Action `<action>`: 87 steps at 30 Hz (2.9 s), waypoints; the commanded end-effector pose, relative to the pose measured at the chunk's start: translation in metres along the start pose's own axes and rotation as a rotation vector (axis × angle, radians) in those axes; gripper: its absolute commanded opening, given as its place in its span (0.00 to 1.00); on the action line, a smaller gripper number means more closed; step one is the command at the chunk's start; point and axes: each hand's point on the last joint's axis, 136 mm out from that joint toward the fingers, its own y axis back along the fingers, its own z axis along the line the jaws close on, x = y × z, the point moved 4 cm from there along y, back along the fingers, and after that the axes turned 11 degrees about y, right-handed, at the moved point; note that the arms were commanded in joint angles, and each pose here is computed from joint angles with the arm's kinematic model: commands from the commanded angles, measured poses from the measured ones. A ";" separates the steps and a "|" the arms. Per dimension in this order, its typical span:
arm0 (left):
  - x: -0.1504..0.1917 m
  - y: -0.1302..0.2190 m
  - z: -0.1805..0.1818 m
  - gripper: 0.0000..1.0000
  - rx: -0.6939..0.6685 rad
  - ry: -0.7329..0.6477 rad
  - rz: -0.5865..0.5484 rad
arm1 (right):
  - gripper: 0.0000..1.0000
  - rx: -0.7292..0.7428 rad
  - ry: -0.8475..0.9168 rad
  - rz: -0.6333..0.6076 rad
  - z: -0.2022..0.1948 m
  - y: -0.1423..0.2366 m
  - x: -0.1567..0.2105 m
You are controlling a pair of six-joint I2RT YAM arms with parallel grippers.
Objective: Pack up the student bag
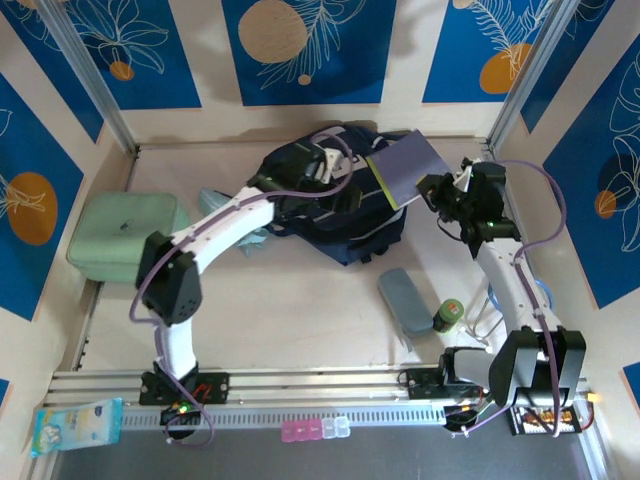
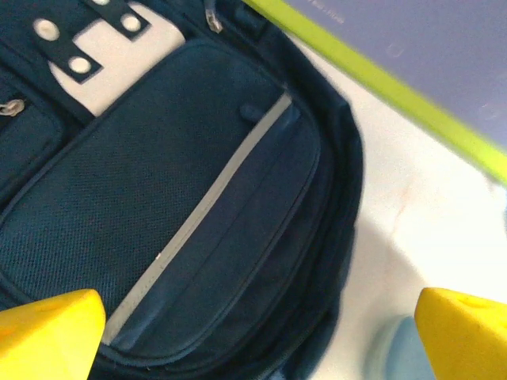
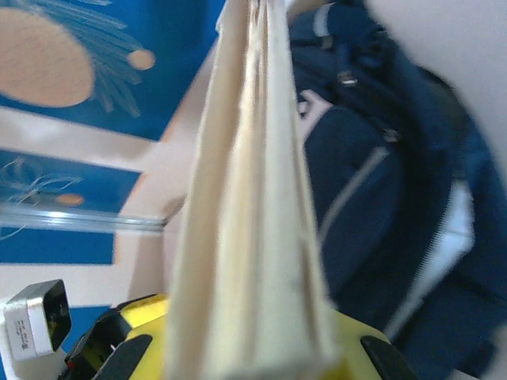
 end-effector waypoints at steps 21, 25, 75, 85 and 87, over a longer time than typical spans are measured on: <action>0.036 -0.104 0.020 0.51 -0.220 -0.410 0.248 | 0.00 0.219 -0.062 -0.041 -0.039 0.039 0.005; 0.039 -0.111 0.021 0.46 -0.211 -0.420 0.265 | 0.00 0.225 -0.067 -0.052 -0.039 0.040 0.006; -0.106 0.063 -0.013 0.00 -0.139 -0.008 -0.310 | 0.00 -0.061 -0.098 0.200 0.017 -0.144 0.086; -0.106 0.058 -0.005 0.00 -0.101 0.060 -0.293 | 0.10 -0.042 -0.193 0.215 0.008 -0.209 0.105; -0.107 0.057 -0.004 0.00 -0.090 0.074 -0.291 | 0.14 -0.051 -0.212 0.247 0.009 -0.219 0.107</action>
